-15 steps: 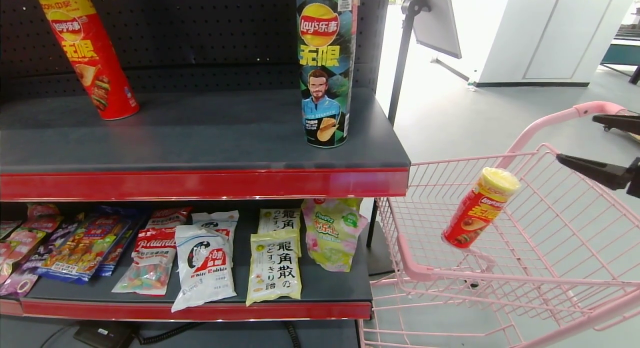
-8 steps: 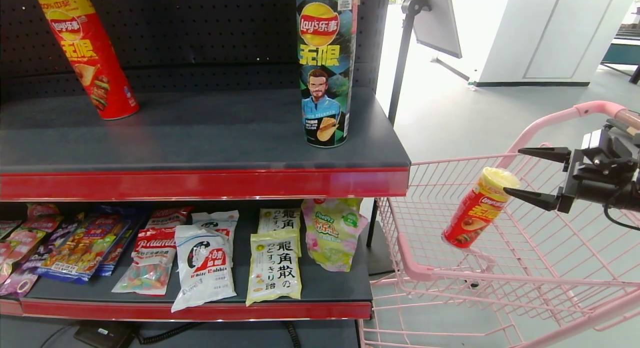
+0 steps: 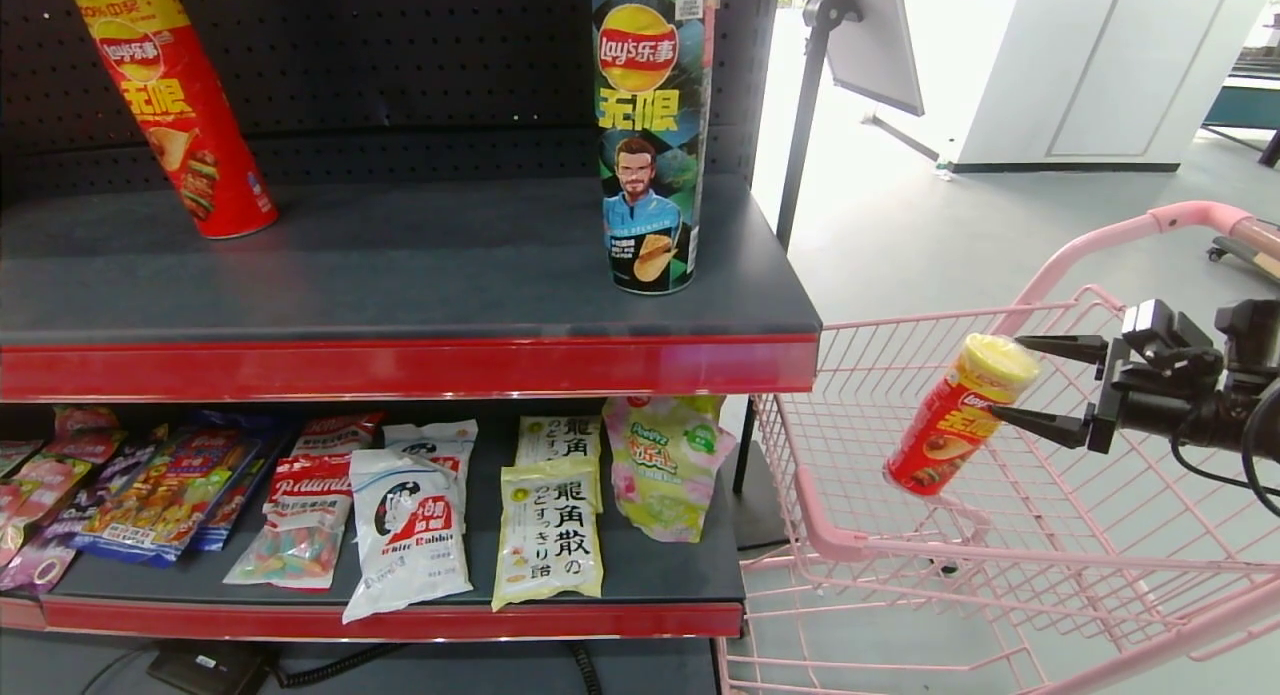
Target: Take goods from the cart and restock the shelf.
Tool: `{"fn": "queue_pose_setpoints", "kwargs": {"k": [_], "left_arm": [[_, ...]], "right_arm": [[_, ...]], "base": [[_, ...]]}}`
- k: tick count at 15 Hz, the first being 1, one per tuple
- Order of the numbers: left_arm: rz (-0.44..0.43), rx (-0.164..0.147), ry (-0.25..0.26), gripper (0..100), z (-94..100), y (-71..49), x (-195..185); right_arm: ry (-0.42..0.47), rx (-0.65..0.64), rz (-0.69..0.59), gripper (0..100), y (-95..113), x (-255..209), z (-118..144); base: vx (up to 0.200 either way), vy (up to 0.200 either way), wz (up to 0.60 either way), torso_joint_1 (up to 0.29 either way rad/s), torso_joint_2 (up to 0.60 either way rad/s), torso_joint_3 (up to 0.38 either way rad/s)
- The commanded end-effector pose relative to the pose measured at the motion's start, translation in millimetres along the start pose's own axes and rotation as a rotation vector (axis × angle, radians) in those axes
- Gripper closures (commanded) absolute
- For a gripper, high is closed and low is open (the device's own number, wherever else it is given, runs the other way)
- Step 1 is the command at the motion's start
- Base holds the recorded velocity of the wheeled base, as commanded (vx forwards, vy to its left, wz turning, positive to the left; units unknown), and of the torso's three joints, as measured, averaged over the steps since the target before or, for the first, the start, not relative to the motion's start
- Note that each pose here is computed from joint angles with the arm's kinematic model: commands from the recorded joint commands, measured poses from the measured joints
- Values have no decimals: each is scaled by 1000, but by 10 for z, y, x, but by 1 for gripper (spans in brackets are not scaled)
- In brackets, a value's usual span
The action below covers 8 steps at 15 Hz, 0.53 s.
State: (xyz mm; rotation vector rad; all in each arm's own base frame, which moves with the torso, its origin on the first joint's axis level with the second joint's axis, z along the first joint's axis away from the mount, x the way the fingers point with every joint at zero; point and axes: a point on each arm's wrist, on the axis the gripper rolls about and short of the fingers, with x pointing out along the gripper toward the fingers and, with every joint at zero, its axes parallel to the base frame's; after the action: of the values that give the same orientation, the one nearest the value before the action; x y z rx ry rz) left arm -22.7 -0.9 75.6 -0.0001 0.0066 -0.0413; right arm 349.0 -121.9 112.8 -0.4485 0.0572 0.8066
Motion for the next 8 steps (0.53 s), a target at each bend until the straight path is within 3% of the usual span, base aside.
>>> {"fn": "queue_pose_setpoints", "kwargs": {"k": [1, 8], "left_arm": [[0, 0, 1, 0, 0, 0, 1], [0, 0, 1, 0, 0, 0, 1]], "right_arm": [[4, 21, 15, 0, 10, 59, -87], [-16, 24, 91, 0, -54, 504, -299]], "base": [[0, 0, 0, 0, 0, 0], [0, 0, 0, 0, 0, 0]]}}
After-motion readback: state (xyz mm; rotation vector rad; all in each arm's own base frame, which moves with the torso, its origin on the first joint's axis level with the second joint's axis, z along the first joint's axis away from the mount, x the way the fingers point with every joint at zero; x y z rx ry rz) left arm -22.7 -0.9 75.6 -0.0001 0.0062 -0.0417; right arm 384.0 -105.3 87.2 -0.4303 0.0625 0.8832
